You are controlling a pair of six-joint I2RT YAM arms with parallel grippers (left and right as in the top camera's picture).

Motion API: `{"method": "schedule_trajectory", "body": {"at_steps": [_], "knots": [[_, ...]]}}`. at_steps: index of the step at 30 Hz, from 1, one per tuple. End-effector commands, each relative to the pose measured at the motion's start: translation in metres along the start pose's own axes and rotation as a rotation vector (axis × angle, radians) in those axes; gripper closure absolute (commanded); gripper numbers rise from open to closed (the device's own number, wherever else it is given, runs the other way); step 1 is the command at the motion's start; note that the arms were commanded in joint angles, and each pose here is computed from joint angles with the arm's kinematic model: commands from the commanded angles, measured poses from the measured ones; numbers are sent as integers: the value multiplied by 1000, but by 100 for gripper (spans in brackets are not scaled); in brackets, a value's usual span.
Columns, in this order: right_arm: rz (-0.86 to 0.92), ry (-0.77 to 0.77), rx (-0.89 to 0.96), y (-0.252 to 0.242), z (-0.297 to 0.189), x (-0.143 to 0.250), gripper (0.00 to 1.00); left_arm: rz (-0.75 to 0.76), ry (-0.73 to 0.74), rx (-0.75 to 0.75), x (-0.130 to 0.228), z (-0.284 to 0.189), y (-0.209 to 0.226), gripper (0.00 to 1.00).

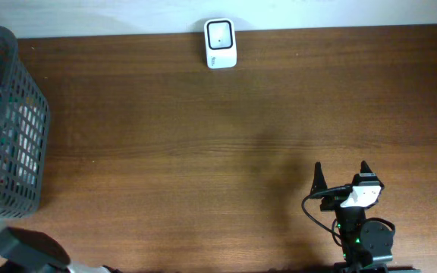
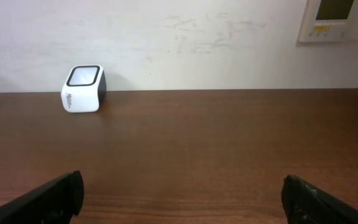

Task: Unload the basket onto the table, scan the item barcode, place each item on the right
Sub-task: 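Reach the left gripper into the grey basket toward the white tube, then grasp the white tube with the left gripper and place it on table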

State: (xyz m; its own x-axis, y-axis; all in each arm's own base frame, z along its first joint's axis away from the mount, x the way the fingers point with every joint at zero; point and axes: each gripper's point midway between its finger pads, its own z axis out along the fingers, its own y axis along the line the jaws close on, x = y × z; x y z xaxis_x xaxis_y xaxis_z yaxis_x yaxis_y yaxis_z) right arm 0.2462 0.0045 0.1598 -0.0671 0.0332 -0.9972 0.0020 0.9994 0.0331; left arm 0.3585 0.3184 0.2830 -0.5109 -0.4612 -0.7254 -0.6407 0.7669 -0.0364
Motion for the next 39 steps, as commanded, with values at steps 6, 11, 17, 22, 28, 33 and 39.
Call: {"method": "schedule_trajectory", "body": {"at_steps": [6, 11, 17, 22, 28, 33, 39], "knots": [[-3, 4, -4, 1, 0, 2, 2, 117, 191, 344, 56, 67, -17, 5], [-3, 4, -4, 1, 0, 2, 2, 129, 277, 468, 90, 104, -30, 10], [-3, 4, -4, 1, 0, 2, 2, 118, 377, 527, 132, 145, -33, 12], [-3, 4, -4, 1, 0, 2, 2, 143, 388, 534, 140, 154, -33, 16], [-3, 4, -4, 1, 0, 2, 2, 197, 400, 506, 142, 159, -45, 23], [-3, 4, -4, 1, 0, 2, 2, 283, 442, 420, 158, 169, -56, 29], [-3, 4, -4, 1, 0, 2, 2, 286, 492, 232, 169, 179, -30, 70]]}}
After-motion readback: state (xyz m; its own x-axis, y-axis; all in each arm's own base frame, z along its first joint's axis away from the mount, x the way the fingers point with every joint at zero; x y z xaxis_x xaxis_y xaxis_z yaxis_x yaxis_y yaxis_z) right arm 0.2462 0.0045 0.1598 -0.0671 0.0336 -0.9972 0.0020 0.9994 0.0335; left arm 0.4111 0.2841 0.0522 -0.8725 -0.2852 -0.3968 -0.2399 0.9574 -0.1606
